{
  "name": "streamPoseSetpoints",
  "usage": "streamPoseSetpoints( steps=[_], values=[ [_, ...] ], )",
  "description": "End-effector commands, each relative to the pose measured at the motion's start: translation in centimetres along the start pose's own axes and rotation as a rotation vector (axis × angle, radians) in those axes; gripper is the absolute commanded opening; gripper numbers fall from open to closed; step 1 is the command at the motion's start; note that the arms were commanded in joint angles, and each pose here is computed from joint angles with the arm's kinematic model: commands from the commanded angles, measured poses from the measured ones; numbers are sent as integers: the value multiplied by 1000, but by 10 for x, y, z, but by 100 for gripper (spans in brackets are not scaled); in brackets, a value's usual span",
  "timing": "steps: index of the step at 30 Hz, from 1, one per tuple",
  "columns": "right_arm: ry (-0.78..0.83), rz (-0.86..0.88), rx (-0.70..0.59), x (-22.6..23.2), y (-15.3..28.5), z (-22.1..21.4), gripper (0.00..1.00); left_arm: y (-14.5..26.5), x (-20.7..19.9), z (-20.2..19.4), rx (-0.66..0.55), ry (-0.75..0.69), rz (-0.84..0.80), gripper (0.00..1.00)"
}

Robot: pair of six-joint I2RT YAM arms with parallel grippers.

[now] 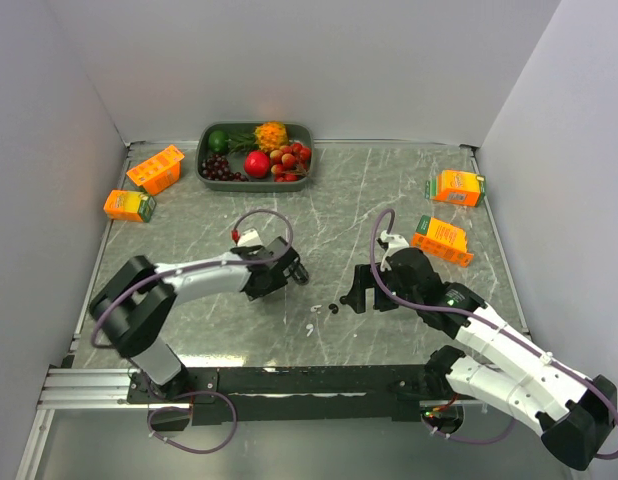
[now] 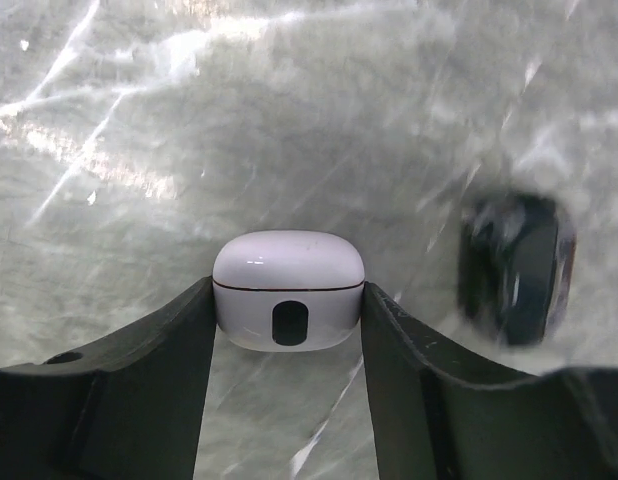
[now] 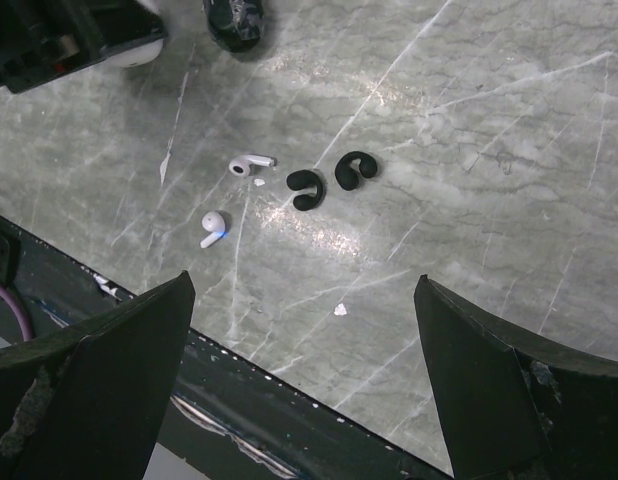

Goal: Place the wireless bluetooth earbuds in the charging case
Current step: Pick up the charging case at the center of the board.

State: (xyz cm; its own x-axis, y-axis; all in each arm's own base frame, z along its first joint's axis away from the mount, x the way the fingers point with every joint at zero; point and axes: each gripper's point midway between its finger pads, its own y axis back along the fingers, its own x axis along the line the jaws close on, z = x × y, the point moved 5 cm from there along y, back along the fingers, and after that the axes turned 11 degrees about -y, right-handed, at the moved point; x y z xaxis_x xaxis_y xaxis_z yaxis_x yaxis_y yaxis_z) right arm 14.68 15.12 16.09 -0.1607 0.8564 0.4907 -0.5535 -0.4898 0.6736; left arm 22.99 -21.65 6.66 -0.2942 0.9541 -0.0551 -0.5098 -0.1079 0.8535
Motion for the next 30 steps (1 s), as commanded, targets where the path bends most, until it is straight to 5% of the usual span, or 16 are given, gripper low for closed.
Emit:
streamPoseSetpoints(
  steps=[1, 5, 9, 12, 22, 30],
  values=[
    [27, 63, -59, 17, 14, 17, 99, 38, -9, 7, -67, -101, -286, 1],
    [59, 96, -85, 28, 21, 29, 99, 82, -30, 12, -236, -257, -638, 1],
    [76, 83, -118, 35, 26, 44, 99, 126, -37, -23, -395, -527, -982, 1],
    [66, 78, -141, 38, 31, 51, 98, 138, -32, -30, -507, -612, -1056, 1],
    [94, 191, -37, 61, 50, 48, 94, 155, 2, -28, -950, -634, -1064, 1],
    [136, 308, 95, 95, 51, 42, 91, 156, 5, -26, -1078, -761, -929, 1]
  ],
)
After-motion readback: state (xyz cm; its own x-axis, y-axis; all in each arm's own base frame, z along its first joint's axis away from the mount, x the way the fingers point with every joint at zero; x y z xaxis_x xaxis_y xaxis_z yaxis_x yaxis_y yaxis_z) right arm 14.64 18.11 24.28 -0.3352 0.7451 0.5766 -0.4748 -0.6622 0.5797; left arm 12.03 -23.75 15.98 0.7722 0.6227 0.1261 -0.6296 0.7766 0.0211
